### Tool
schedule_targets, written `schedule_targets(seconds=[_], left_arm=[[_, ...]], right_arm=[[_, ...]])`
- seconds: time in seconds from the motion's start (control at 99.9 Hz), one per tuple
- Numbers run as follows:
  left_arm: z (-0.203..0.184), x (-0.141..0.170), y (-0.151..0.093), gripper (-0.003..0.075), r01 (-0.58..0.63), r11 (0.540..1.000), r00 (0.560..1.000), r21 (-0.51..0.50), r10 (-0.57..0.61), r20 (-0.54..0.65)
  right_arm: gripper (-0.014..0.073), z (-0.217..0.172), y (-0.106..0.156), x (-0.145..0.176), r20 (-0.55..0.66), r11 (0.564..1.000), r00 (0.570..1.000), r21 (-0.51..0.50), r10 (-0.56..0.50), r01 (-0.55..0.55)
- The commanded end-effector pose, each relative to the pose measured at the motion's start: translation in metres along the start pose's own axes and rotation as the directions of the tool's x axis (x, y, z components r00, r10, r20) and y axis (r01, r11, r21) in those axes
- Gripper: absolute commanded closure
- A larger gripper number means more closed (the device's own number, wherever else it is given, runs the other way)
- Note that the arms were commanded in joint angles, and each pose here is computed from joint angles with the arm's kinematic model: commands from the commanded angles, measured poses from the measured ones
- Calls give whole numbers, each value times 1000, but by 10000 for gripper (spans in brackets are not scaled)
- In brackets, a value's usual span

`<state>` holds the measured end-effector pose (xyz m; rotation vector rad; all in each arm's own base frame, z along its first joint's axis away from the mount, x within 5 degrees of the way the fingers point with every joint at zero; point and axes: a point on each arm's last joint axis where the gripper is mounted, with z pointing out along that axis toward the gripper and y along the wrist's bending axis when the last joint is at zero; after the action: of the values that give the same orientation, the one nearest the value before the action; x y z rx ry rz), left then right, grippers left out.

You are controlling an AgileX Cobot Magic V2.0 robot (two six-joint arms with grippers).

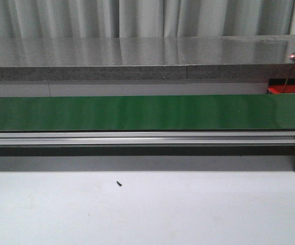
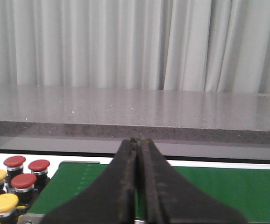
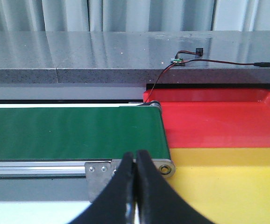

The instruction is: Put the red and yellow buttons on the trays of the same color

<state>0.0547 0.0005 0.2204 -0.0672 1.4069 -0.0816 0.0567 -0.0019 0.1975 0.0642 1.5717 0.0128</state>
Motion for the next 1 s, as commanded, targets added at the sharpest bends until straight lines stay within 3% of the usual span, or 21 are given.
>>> schedule_targets(seconds=[0.0, 0.38, 0.4, 0.58, 0.72, 0.821, 0.991], left_arm=[[2, -23, -2, 740, 65, 998, 996, 3, -65, 56], [52, -59, -8, 740, 115, 993, 980, -16, -116, -165], [70, -61, -9, 740, 113, 993, 966, -25, -115, -230], [104, -62, -11, 740, 110, 993, 932, -38, -116, -344], [129, -56, -13, 724, 109, 993, 881, -43, -117, -458], [144, -48, -15, 615, 106, 994, 832, -41, -111, -543], [157, -40, -15, 218, 104, 994, 797, -46, -110, -594]], right_arm=[[655, -2, 1, -14, 115, 1000, 993, -7, -2, 2], [655, -2, 1, -14, 115, 1000, 993, -7, -2, 2], [655, -2, 1, -14, 115, 1000, 993, -7, -2, 2], [655, -2, 1, -14, 115, 1000, 993, -7, -2, 2], [655, -2, 1, -14, 115, 1000, 993, -7, -2, 2], [655, -2, 1, -14, 115, 1000, 993, -7, -2, 2], [655, -2, 1, -14, 115, 1000, 993, -7, -2, 2]])
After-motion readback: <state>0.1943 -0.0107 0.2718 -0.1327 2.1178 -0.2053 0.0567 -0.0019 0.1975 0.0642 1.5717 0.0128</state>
